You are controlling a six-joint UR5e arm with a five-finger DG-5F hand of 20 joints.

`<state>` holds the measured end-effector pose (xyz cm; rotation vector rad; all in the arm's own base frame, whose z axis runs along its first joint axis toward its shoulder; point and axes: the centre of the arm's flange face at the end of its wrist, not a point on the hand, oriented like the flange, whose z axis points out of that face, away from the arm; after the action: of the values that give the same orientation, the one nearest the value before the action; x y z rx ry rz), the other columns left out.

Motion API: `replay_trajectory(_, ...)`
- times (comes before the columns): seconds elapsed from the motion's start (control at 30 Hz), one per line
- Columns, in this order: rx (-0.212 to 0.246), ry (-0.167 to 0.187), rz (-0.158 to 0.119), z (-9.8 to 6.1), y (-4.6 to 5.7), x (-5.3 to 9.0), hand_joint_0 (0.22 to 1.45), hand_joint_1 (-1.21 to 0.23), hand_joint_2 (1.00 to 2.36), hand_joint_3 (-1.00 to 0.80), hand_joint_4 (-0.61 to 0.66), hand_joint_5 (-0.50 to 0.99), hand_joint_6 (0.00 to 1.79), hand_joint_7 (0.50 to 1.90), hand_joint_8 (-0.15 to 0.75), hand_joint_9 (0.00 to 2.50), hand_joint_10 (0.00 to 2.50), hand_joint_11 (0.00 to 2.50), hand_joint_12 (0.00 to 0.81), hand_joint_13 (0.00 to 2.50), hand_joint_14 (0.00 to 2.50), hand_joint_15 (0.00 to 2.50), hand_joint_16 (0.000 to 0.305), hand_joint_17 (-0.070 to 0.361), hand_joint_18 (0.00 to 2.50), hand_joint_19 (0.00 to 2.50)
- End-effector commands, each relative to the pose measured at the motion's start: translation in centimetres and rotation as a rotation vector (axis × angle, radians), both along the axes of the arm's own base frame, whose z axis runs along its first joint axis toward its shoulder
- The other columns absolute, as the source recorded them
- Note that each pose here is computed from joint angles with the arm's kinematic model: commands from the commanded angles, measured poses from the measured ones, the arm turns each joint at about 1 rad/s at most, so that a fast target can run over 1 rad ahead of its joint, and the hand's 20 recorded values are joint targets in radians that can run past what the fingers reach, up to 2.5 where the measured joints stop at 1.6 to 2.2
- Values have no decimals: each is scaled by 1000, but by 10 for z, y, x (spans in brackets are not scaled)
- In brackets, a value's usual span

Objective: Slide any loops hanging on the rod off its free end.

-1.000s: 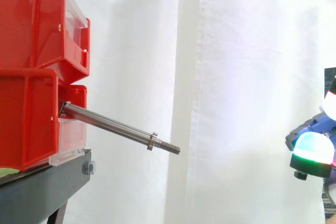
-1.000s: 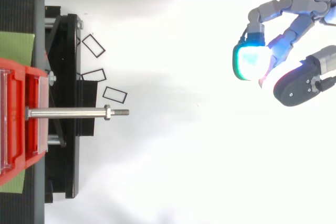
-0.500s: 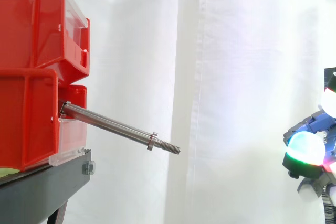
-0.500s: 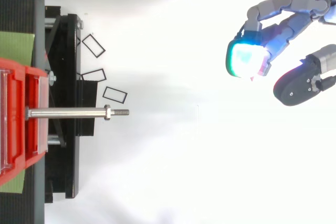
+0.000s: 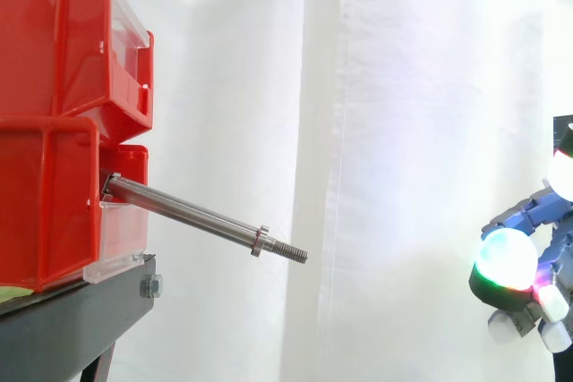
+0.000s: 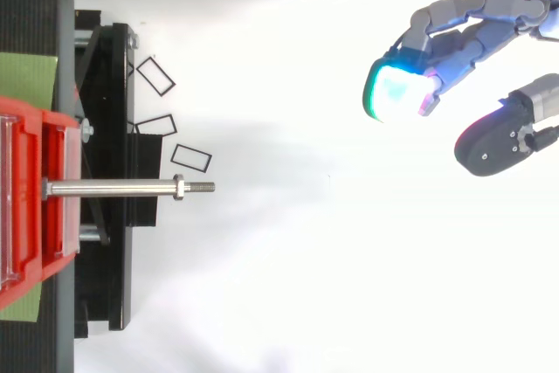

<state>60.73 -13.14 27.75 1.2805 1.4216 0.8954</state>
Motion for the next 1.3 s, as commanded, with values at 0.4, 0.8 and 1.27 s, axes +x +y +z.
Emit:
replay_trajectory(0.4, 0, 0, -1, 0, -1, 0, 554, -622, 1001, -491, 270, -170, 503, 961, 277, 696, 7, 245, 317, 303, 0, 0, 45, 101, 354, 277)
replay_trajectory(0.8, 0, 1, 1, -1, 0, 0, 560, -614, 1001, -482, 273, -171, 503, 958, 279, 697, 8, 248, 281, 276, 0, 0, 39, 88, 304, 276)
replay_trajectory(1.27, 0, 0, 1, 0, 0, 0, 565, -615, 1001, -483, 274, -170, 503, 950, 279, 704, 9, 249, 268, 254, 0, 0, 37, 83, 272, 262)
